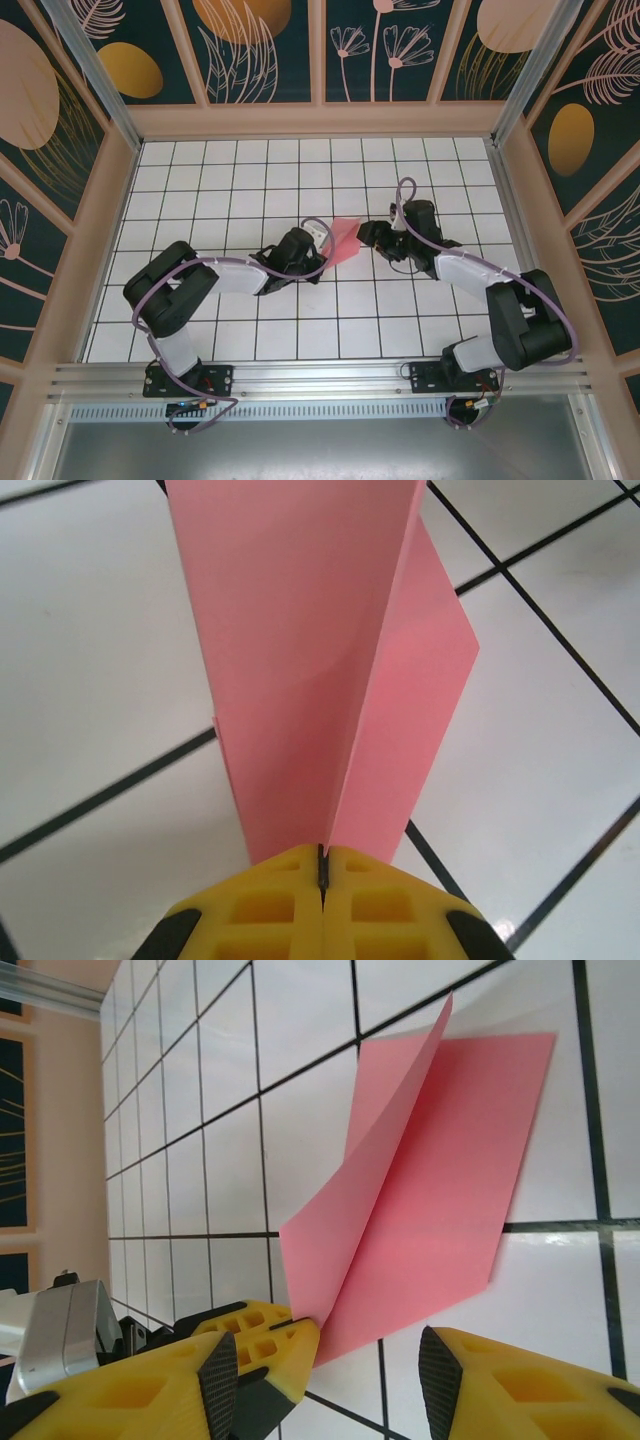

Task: Fold a paper plane with a square sheet of paper (pick it up from the middle)
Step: Fourth fold the wing at the center of the table.

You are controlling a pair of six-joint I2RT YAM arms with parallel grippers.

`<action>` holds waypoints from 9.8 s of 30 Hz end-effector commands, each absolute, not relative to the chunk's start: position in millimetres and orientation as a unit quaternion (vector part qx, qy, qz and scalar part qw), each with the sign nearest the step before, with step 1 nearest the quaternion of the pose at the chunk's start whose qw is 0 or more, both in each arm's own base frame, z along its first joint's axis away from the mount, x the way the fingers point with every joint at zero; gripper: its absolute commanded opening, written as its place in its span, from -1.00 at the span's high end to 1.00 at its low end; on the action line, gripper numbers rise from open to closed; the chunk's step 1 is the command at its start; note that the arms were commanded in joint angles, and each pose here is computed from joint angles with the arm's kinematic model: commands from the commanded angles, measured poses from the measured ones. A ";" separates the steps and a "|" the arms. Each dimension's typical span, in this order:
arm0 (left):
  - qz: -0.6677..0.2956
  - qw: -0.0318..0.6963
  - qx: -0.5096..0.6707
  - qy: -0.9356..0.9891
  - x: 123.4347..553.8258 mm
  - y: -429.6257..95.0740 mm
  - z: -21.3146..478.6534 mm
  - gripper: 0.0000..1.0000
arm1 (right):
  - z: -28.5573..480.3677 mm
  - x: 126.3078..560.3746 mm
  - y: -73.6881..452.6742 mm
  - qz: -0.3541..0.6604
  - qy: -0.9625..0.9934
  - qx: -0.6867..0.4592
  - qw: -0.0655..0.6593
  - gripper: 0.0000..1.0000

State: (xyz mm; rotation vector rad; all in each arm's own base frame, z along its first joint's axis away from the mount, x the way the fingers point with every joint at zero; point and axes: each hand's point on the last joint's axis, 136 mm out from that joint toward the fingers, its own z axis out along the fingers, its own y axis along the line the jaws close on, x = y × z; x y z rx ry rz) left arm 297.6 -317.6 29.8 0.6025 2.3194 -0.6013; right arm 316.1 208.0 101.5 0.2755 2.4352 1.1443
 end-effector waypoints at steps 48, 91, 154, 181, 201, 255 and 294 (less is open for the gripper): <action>-0.395 0.230 0.078 0.886 289.1 -341.3 35.7 0.96 | 47.7 328.7 243.0 0.398 0.901 0.046 0.167 0.17; -0.412 0.224 0.060 0.881 315.2 -344.9 50.3 0.22 | -13.7 317.1 222.3 0.304 0.943 0.099 0.089 0.00; -0.502 0.208 0.058 0.838 306.6 -354.3 75.5 0.49 | -44.9 310.4 199.5 0.211 0.965 0.152 0.042 -0.05; -0.422 0.192 0.031 0.885 320.3 -344.9 27.2 0.67 | -58.1 303.0 190.1 0.181 0.971 0.155 0.028 0.01; -0.417 0.194 0.029 0.888 320.4 -342.5 24.9 0.68 | -81.7 291.2 163.3 0.090 0.980 0.178 0.002 0.11; -0.381 0.188 0.013 0.905 329.9 -346.4 13.6 0.73 | -104.3 275.4 149.1 0.041 0.980 0.193 -0.027 0.26; -0.306 0.120 0.013 0.944 307.7 -324.4 -34.0 0.99 | 45.6 335.8 259.4 0.360 0.928 0.013 0.094 0.84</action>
